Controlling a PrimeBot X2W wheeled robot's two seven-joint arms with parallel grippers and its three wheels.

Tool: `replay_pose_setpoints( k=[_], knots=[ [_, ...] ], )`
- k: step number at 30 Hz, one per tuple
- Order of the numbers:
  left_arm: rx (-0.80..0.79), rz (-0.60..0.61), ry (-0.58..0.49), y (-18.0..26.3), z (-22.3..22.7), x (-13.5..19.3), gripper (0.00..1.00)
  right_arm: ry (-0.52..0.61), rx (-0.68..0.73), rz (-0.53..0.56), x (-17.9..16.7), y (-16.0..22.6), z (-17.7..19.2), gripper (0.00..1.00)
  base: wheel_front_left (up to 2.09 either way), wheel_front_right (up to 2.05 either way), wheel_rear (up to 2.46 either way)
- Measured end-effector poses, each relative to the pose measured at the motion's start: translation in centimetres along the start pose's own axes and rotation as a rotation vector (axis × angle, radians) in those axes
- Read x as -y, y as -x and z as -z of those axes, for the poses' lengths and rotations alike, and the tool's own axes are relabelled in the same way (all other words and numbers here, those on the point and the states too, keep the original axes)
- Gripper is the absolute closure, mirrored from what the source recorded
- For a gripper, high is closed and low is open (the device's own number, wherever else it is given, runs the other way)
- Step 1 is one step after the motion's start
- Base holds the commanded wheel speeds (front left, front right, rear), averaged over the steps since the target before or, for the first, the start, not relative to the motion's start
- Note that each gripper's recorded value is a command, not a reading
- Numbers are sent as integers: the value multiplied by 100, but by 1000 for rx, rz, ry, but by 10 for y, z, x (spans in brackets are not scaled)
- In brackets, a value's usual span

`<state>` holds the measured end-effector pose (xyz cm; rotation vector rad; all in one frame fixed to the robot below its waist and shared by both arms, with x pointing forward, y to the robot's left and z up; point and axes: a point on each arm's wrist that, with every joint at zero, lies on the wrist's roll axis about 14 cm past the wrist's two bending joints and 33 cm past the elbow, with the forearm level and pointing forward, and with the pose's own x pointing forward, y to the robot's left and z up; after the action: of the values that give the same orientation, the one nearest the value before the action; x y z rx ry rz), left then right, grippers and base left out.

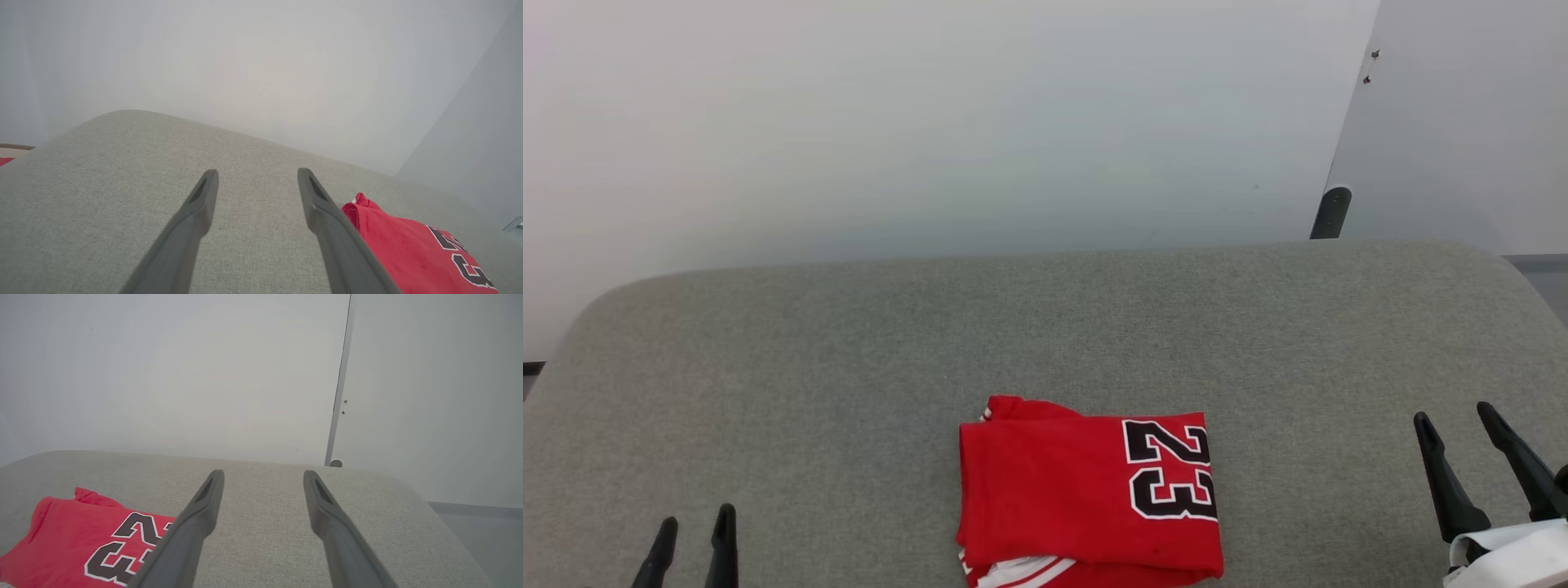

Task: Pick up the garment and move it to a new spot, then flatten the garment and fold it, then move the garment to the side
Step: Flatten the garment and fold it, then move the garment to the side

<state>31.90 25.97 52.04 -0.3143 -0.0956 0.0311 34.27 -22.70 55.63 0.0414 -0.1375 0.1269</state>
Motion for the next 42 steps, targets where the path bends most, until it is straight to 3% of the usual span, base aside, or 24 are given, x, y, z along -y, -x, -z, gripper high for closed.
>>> replay_pose_setpoints(
  k=[16,25,42],
  knots=[
    [11,-12,-34,8,-4,-6,0,-3,-22,-32,-13,-4,4,0,0,0,0],
    [22,-49,-50,21,-11,-18,0,-31,-92,-137,-50,-22,21,0,0,0,0],
    [26,-144,-48,46,-15,-36,0,-50,-559,-294,-105,-50,110,0,0,0,0]
  ],
)
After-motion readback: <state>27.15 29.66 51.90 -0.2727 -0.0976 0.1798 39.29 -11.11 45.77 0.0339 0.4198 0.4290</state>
